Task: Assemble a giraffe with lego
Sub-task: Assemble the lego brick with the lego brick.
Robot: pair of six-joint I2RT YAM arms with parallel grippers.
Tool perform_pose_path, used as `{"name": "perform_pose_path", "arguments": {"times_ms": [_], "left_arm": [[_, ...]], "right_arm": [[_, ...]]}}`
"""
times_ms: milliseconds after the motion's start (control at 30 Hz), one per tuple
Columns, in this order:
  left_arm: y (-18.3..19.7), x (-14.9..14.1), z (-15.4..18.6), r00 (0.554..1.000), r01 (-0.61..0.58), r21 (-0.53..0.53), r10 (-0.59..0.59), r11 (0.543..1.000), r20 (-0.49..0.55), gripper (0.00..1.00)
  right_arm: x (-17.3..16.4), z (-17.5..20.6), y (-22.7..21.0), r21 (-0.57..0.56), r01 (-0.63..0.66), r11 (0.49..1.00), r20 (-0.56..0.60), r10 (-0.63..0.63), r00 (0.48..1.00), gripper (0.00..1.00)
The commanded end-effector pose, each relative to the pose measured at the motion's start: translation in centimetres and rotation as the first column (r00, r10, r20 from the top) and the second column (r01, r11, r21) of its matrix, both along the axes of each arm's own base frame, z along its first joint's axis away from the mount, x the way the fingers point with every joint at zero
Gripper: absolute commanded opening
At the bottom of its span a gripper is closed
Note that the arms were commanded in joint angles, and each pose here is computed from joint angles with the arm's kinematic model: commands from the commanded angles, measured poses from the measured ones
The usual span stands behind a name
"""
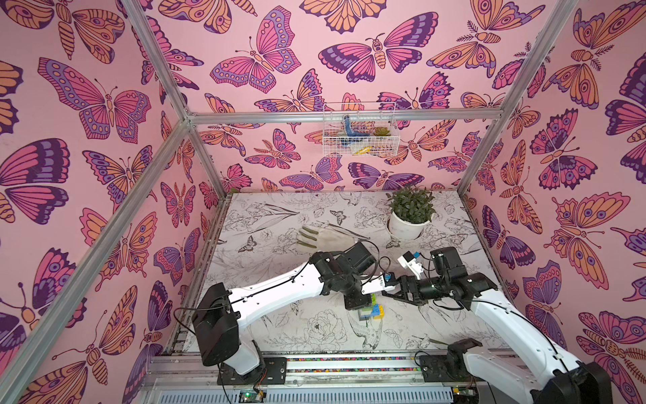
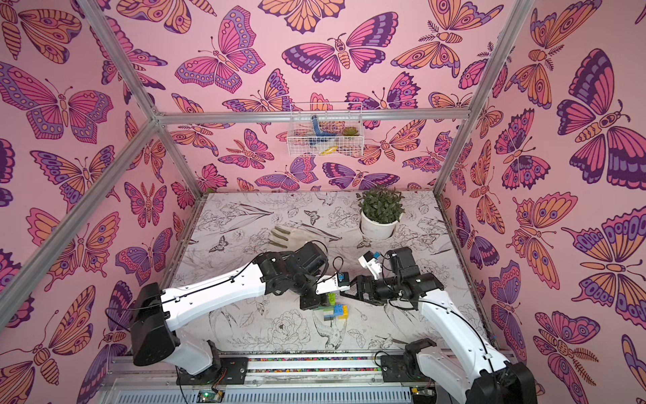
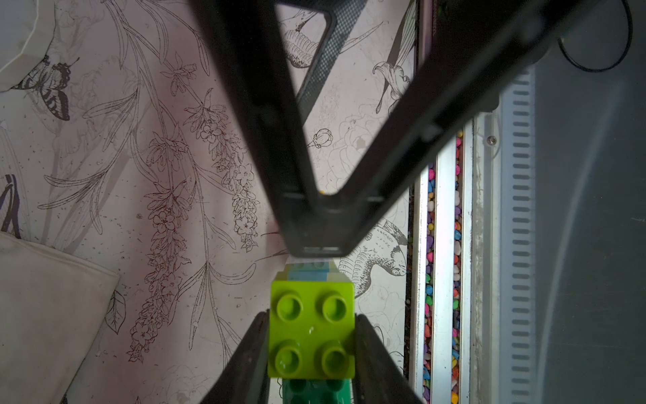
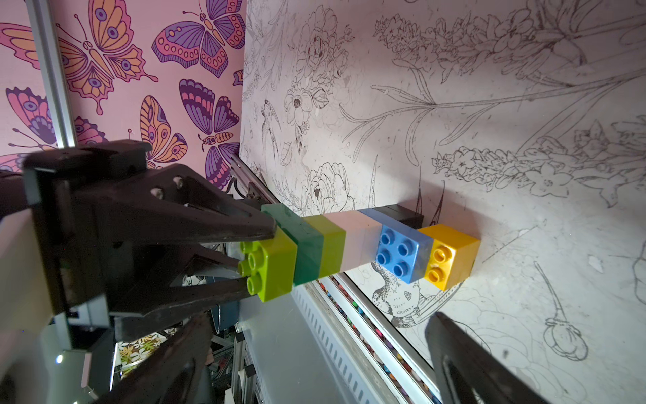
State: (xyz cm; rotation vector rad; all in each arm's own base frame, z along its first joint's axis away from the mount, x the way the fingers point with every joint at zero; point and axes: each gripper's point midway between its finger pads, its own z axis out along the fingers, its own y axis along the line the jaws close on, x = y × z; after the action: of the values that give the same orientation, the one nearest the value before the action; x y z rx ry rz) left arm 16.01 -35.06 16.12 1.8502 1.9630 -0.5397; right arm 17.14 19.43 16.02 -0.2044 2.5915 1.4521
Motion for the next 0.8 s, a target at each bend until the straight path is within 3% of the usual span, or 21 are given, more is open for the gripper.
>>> {"name": "perform_pose_path", "arguments": {"times_ms": [0,767], "left_arm": [[1.0,-0.6,-0.8,1.0,0.002,0.03,-0.001,1.0,-0.024,0.14],[1.5,-0.2,-1.9,0.998,-0.05,0.053,0.051,0.997,-0.029,0.14]], "right_arm": [[-0.1,0.9,0.5,0.016,-0.034,0.999,0.012,0.034,0.999,0.99],[-0.5,0.3,1.6,-0.005,-0.096,0.995,-0.015,0.096,0.995,0.99]]}}
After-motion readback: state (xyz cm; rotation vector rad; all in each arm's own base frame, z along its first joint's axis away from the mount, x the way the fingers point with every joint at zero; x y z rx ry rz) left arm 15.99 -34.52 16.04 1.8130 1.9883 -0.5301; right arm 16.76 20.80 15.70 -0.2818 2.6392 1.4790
